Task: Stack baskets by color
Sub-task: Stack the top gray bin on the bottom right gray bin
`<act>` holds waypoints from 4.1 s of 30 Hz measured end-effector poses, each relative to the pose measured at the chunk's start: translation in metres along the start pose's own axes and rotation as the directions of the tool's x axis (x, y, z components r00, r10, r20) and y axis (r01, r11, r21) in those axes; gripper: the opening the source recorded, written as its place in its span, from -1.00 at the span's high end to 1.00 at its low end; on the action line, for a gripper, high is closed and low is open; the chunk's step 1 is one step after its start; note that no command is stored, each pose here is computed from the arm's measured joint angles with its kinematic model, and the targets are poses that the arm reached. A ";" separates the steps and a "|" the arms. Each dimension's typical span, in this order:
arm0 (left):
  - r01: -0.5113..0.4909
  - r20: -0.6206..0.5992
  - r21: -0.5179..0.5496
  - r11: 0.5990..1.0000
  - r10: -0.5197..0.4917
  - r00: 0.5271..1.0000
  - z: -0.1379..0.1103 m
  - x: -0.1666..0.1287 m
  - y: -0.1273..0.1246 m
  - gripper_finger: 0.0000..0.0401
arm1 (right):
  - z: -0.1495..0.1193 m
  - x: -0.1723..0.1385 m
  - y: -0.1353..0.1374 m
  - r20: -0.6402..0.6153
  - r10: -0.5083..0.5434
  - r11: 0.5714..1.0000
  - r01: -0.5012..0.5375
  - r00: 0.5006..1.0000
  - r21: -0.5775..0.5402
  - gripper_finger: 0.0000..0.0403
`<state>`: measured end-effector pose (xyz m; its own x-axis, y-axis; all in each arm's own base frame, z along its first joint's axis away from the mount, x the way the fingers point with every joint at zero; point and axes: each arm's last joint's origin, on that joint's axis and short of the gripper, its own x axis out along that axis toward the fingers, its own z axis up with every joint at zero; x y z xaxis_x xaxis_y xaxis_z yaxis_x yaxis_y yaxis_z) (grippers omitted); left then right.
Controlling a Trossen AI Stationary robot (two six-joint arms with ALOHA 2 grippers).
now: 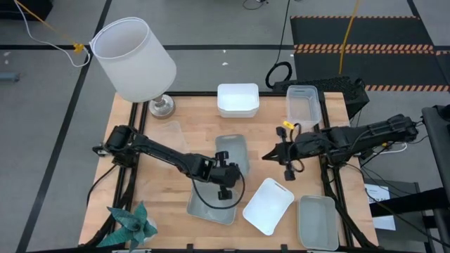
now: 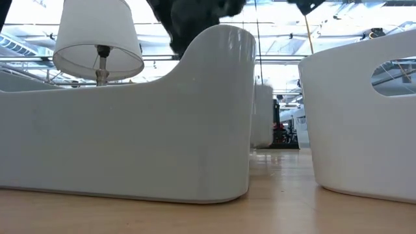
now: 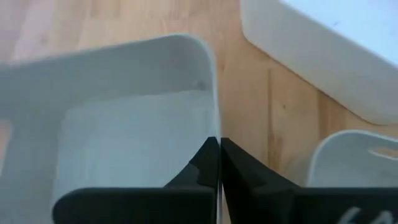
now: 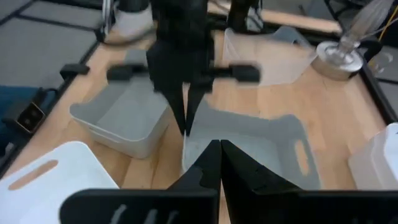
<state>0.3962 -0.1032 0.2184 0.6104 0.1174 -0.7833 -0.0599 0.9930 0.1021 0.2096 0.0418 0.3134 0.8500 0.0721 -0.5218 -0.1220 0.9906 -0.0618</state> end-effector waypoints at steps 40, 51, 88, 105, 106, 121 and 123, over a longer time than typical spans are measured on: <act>0.010 0.166 0.103 0.995 -0.027 0.986 0.047 -0.067 0.001 0.96 | 0.010 0.064 0.022 -0.194 0.068 0.982 -0.100 0.979 -0.162 0.94; 0.044 0.185 0.225 0.973 -0.087 0.979 0.042 -0.085 -0.023 0.08 | 0.005 0.058 0.021 -0.245 0.062 0.976 -0.110 0.967 -0.188 0.99; -0.091 0.143 0.626 0.775 0.001 0.990 0.031 -0.076 -0.032 -0.20 | -0.001 0.013 0.076 -0.274 0.234 0.950 -0.279 0.933 -0.138 0.99; -0.029 0.108 0.698 0.716 -0.065 0.992 0.030 -0.052 -0.023 0.38 | -0.001 0.013 0.076 -0.274 0.234 0.950 -0.280 0.933 -0.139 0.99; -0.026 0.104 0.701 0.712 -0.065 0.992 0.030 -0.051 -0.023 0.43 | -0.001 0.013 0.076 -0.274 0.234 0.950 -0.280 0.933 -0.140 0.99; -0.001 0.093 0.767 0.642 -0.108 0.990 0.029 -0.051 -0.025 0.96 | -0.002 0.013 0.076 -0.276 0.237 0.948 -0.284 0.931 -0.145 0.99; -0.003 0.095 0.766 0.643 -0.108 0.990 0.030 -0.051 -0.025 0.95 | -0.001 0.013 0.076 -0.267 0.239 0.947 -0.285 0.933 -0.151 0.96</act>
<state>0.3899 -0.1341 0.2741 0.6856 0.0073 -0.7279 0.5645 0.6261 0.5379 0.2110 0.1182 0.3011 0.6273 0.2729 -0.7294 -0.4352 0.8996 -0.0376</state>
